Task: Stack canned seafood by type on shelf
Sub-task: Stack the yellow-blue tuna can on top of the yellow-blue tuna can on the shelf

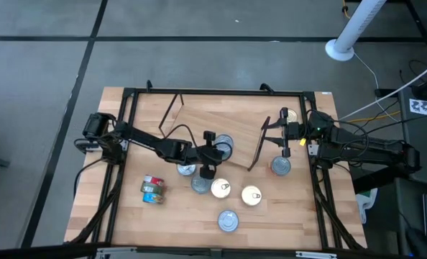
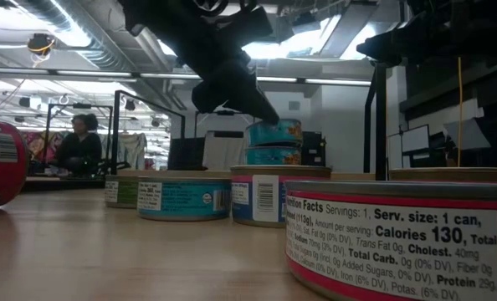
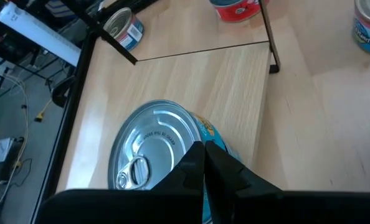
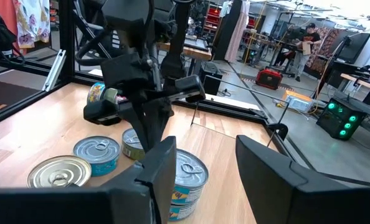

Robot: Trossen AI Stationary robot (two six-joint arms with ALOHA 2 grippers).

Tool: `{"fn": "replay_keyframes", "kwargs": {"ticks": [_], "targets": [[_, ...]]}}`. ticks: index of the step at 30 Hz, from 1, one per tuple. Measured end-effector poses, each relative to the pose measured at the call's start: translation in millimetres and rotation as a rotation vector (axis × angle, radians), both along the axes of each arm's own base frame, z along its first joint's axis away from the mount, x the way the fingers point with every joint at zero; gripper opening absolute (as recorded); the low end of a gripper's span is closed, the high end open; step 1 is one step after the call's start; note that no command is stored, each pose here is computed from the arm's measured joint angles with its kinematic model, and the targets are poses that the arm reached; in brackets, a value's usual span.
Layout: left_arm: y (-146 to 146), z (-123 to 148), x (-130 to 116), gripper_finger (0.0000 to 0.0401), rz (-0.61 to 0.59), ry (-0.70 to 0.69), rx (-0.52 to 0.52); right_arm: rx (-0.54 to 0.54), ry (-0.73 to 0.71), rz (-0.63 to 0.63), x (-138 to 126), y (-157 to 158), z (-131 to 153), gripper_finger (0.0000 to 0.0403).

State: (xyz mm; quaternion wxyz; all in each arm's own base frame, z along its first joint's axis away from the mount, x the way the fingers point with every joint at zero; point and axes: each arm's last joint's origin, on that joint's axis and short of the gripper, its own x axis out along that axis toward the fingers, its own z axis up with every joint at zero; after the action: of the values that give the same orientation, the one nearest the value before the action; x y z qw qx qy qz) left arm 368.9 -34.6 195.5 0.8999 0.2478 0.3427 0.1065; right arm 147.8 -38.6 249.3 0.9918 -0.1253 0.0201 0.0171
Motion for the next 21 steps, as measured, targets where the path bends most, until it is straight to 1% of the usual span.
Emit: {"fn": "replay_keyframes", "kwargs": {"ticks": [5, 13, 17, 21], "targets": [[0.0, -0.2, -0.1, 0.0006, 0.001, 0.002, -0.001, 0.0, 0.0, 0.0, 0.0, 0.0, 0.0, 0.0168], [0.1, -0.9, -0.8, 0.0029, -0.002, 0.015, 0.006, 0.0, 0.0, 0.0, 0.0, 0.0, 0.0, 0.0168], [0.2, -1.0, -0.8, 0.005, -0.001, 0.015, 0.006, 0.0, 0.0, 0.0, 0.0, 0.0, 0.0, 0.0168], [0.2, -0.8, -0.7, 0.0081, 0.004, 0.011, 0.004, 0.0, 0.0, 0.0, 0.0, 0.0, 0.0, 0.0168]]}}
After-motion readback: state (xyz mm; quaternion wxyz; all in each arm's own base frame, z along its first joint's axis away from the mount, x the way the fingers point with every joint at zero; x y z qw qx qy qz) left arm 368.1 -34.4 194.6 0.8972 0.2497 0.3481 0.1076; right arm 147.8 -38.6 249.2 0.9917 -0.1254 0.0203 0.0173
